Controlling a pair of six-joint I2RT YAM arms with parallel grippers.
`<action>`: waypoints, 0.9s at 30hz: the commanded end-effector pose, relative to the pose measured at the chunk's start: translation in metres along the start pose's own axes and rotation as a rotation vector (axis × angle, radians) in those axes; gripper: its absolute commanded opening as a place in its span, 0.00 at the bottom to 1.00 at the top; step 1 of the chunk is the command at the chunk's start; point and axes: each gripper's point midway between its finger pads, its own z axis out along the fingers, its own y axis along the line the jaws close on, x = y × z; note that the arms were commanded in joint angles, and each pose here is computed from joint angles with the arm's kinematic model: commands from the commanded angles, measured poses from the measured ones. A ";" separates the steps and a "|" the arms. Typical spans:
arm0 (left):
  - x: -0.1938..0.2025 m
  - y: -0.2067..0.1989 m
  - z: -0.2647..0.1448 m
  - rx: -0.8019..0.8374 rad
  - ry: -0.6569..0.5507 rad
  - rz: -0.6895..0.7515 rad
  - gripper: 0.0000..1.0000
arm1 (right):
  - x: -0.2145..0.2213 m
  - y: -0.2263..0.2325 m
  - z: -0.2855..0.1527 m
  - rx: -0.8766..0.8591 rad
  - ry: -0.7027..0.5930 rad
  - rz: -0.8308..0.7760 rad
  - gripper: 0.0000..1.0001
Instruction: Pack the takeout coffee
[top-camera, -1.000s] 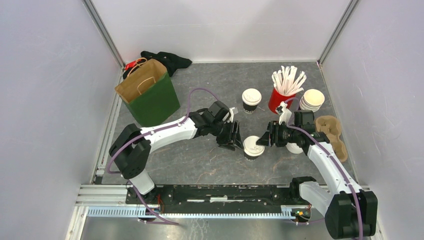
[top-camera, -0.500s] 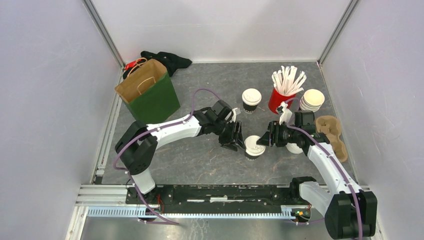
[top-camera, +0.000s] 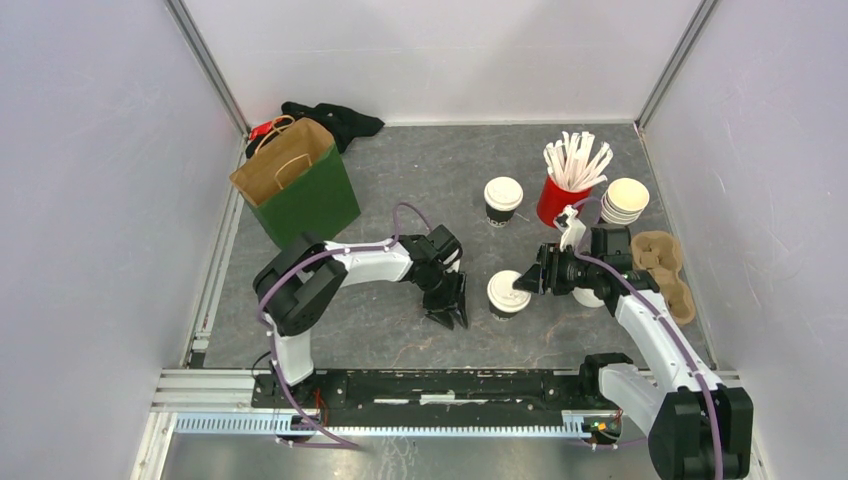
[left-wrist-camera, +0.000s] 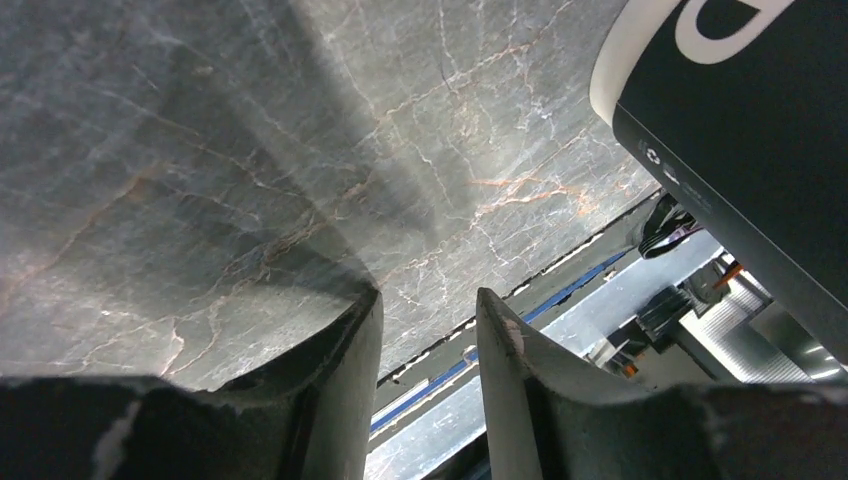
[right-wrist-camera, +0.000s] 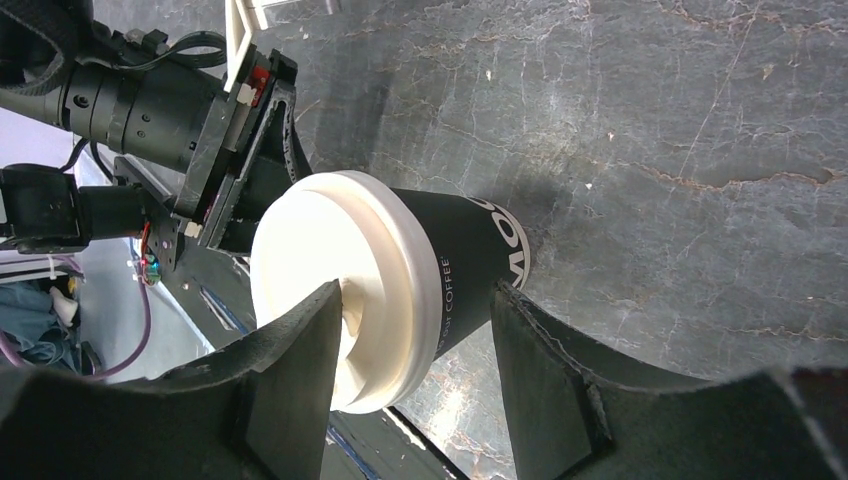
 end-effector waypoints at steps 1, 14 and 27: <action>-0.007 0.024 -0.004 -0.110 -0.107 0.061 0.48 | 0.014 -0.021 0.000 0.096 0.046 0.005 0.61; -0.057 -0.128 -0.131 0.293 -0.476 0.300 0.78 | -0.006 0.004 -0.006 0.011 0.026 -0.038 0.67; -0.073 -0.139 -0.123 0.274 -0.497 0.299 0.79 | -0.035 0.017 -0.022 0.069 -0.015 -0.137 0.92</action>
